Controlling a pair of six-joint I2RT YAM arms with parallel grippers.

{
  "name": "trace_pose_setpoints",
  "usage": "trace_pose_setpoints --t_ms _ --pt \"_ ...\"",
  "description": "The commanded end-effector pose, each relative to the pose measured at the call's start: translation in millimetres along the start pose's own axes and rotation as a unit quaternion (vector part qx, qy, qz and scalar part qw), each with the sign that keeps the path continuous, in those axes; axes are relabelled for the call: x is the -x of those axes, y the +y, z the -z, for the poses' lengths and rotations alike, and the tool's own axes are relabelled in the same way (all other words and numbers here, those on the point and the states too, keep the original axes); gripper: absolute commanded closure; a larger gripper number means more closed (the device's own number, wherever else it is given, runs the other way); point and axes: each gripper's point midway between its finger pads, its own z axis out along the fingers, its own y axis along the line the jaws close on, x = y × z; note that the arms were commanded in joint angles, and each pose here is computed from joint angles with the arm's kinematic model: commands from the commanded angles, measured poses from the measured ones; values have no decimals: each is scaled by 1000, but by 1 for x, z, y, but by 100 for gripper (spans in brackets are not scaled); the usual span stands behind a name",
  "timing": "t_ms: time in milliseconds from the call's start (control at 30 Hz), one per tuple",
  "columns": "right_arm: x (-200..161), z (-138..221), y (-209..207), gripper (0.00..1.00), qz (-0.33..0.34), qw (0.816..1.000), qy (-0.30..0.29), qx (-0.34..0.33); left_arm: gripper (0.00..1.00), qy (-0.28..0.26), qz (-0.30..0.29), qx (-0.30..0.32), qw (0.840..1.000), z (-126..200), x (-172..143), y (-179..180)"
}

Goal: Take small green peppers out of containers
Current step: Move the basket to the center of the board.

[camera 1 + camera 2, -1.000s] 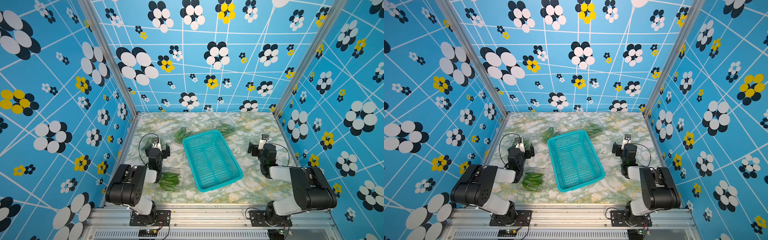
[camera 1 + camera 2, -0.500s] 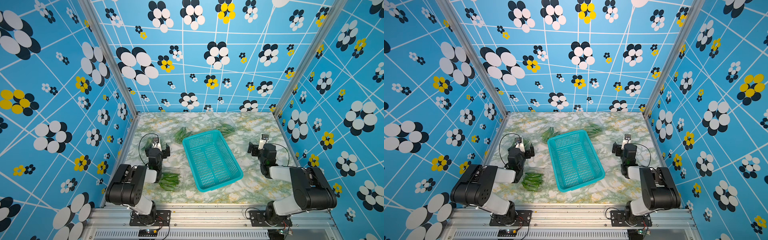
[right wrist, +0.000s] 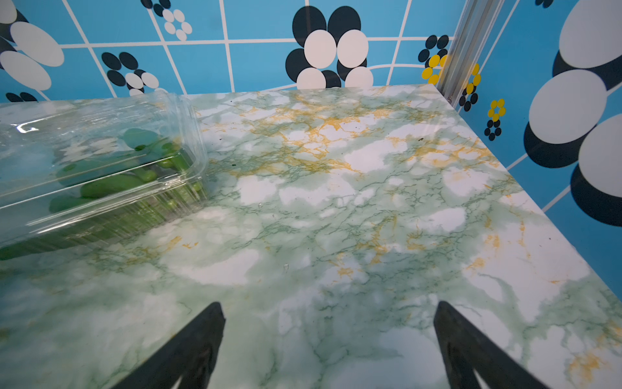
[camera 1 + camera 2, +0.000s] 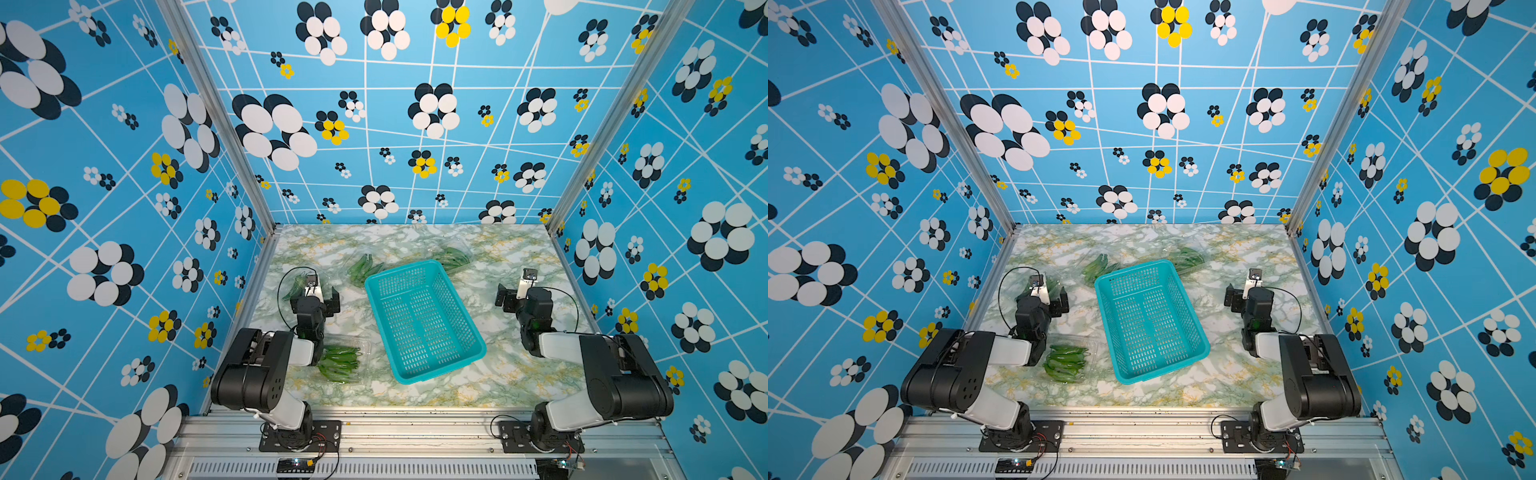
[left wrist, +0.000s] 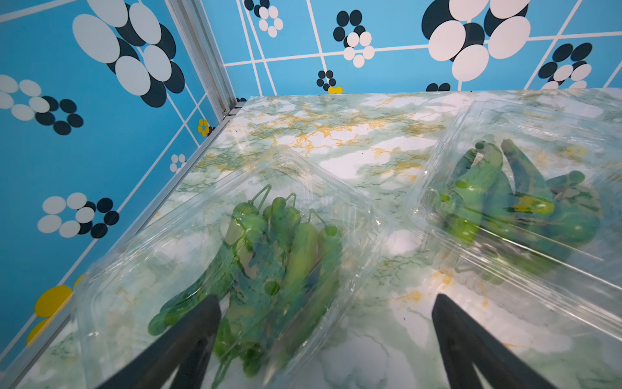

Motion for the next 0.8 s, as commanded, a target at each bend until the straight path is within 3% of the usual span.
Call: trace_pose_setpoints --t_ms 0,767 --pt "-5 0 -2 1 5 1000 6 -7 0 -3 6 7 1000 -3 4 3" --pt "3 1 -5 1 4 1000 9 -15 1 2 17 0 1000 -5 5 6"
